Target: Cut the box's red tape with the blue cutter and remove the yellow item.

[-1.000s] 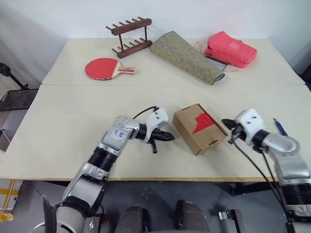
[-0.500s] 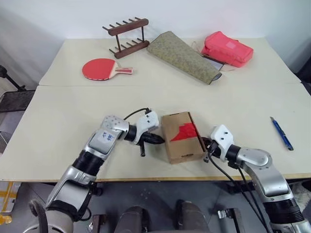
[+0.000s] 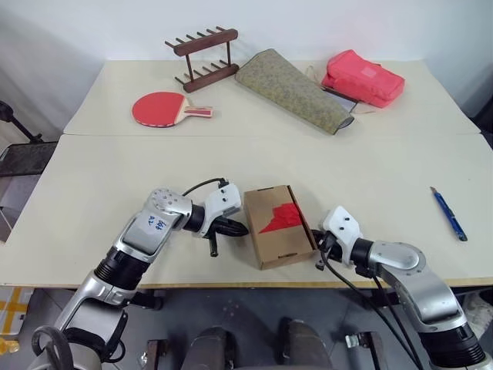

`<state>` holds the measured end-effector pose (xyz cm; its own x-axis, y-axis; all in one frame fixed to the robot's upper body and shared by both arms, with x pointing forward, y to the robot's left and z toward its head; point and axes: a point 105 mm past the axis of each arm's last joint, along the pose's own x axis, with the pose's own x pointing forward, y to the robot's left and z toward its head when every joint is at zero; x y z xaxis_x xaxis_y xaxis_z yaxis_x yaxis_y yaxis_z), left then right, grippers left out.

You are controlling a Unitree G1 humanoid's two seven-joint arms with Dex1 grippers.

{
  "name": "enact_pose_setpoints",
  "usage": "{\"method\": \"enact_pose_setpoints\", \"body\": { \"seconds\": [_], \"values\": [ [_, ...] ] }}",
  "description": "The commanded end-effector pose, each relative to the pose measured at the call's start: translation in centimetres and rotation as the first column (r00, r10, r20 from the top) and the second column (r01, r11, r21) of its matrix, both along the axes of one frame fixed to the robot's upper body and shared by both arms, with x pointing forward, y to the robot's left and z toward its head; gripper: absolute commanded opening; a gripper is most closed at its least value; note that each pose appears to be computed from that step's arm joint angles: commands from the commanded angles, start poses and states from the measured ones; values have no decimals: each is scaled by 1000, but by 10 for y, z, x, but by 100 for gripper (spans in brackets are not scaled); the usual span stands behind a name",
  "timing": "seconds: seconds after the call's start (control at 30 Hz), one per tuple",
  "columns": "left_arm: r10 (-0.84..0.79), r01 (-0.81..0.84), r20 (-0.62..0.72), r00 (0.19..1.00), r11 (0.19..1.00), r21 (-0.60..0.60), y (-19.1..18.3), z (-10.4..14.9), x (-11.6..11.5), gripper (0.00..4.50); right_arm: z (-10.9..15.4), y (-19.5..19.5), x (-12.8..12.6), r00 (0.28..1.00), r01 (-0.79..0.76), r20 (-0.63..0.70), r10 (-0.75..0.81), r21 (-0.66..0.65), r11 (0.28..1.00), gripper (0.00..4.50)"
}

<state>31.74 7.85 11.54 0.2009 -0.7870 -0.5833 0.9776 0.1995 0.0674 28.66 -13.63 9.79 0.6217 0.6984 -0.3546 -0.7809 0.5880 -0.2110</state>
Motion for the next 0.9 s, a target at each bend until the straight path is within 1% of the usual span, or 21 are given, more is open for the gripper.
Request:
{"method": "enact_pose_setpoints", "body": {
  "seconds": [0.03, 0.13, 0.2, 0.23, 0.27, 0.33, 0.37, 0.43, 0.5, 0.53, 0.6, 0.67, 0.7, 0.8, 0.9],
  "values": [
    [-20, 19, 64, 998, 1000, 16, 5, 14, 5, 0, 6, -12, -4, 1000, 21, 7, -20, -14, 1000, 4],
    [-29, 27, 76, 997, 999, 31, 12, 20, 9, 0, 13, -28, -10, 999, 39, -3, -39, -21, 999, 4],
    [-87, 82, 88, 992, 995, 55, 19, 30, 7, 0, 28, -41, -22, 995, 56, -82, -50, 72, 996, 4],
    [-116, 114, 76, 990, 993, 36, 19, 38, 3, 0, 36, -43, -30, 993, 36, -112, -24, 106, 994, 20],
    [-147, 148, 45, 988, 989, -11, 17, 48, -2, 0, 47, -46, -32, 990, 45, -136, -25, 147, 988, 39],
    [-223, 227, 45, 974, 964, -135, 5, 76, -11, 0, 71, -48, -35, 982, 48, -187, -8, 207, 977, 87],
    [-244, 249, 54, 968, 954, -165, 2, 83, -13, 0, 77, -49, -35, 977, 55, -214, -6, 224, 973, 119],
    [-239, 253, 87, 967, 940, -229, -12, 97, -9, 0, 89, -43, -37, 961, 32, -274, 42, 261, 965, 190],
    [-248, 264, 90, 965, 921, -288, -32, 104, -8, 0, 97, -39, -30, 941, 47, -334, 51, 278, 959, 258],
    [-252, 268, 94, 963, 923, -276, -39, 99, -8, 0, 98, -37, -25, 938, 56, -343, 47, 285, 957, 289],
    [-243, 258, 97, 965, 942, -216, -46, 81, -5, 0, 96, -32, -14, 934, 79, -356, 24, 272, 959, 338],
    [-205, 221, 104, 973, 960, -174, -51, 66, 3, 0, 82, -32, -3, 921, 125, -386, -47, 178, 976, 338],
    [-191, 207, 110, 975, 965, -161, -52, 62, 6, 0, 78, -32, 2, 921, 140, -383, -69, 161, 977, 338],
    [-168, 183, 113, 979, 973, -141, -54, 55, 10, 0, 72, -30, 16, 918, 188, -380, -117, 155, 970, 338],
    [-170, 184, 110, 979, 974, -133, -53, 52, 8, 0, 68, -28, 27, 914, 212, -382, -138, 157, 965, 338]
  ]
}}
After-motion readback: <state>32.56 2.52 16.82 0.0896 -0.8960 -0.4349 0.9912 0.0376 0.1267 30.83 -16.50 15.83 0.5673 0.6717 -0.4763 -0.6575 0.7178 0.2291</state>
